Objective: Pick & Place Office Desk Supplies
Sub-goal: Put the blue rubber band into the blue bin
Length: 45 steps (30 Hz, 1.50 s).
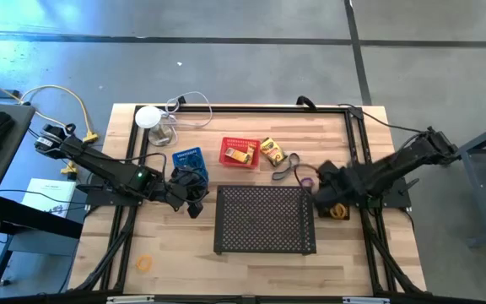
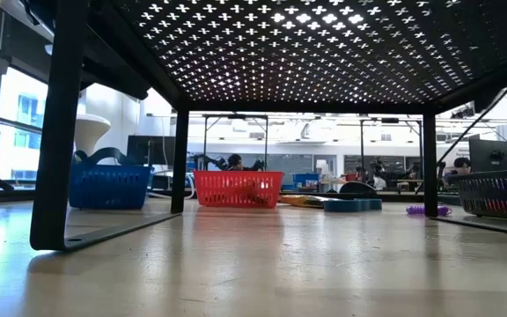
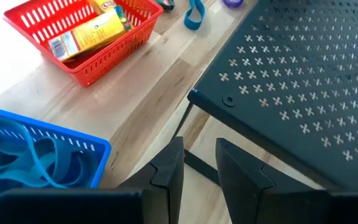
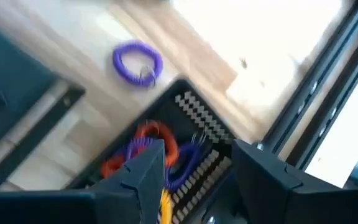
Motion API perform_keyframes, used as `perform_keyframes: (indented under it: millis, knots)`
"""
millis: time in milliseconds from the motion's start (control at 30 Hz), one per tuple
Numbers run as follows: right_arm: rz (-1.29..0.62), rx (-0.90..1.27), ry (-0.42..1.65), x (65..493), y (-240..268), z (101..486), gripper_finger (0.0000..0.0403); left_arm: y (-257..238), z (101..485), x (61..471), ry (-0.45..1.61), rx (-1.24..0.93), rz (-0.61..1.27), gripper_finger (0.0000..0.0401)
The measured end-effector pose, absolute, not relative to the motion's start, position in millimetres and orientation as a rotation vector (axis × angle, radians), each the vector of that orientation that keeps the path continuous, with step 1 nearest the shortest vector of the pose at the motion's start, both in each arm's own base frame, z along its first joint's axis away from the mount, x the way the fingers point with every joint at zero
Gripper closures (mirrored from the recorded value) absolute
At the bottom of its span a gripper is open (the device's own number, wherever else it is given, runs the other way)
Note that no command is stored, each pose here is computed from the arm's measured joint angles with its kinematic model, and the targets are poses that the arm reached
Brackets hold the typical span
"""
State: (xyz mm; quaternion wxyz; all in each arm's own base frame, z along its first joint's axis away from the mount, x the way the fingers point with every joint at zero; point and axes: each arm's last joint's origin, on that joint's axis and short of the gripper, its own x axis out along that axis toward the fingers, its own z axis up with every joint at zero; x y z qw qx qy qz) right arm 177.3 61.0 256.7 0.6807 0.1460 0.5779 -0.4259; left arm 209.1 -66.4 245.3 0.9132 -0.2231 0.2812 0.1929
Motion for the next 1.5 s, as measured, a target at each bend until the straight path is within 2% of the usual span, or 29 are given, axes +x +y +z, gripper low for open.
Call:
perform_keyframes:
  millis: [300,633,967,1500]
  knots:
    - [-0.924,0.329,1.275,206.3,-12.3,278.9,0.0229,-63.4,251.1,209.7,0.552,-0.362,0.361,0.0311]
    - [-0.673,0.410,1.213,221.7,-76.7,247.4,0.0229,-63.2,254.0,213.8,0.500,-0.347,0.375,0.0311]
    - [-0.657,0.456,1.197,211.1,-93.2,206.8,0.0229,-72.5,263.6,217.6,0.399,-0.422,0.312,0.0311]
    - [-0.619,0.481,1.085,211.5,-92.3,179.5,0.0229,-81.1,267.1,217.1,0.367,-0.440,0.266,0.0311]
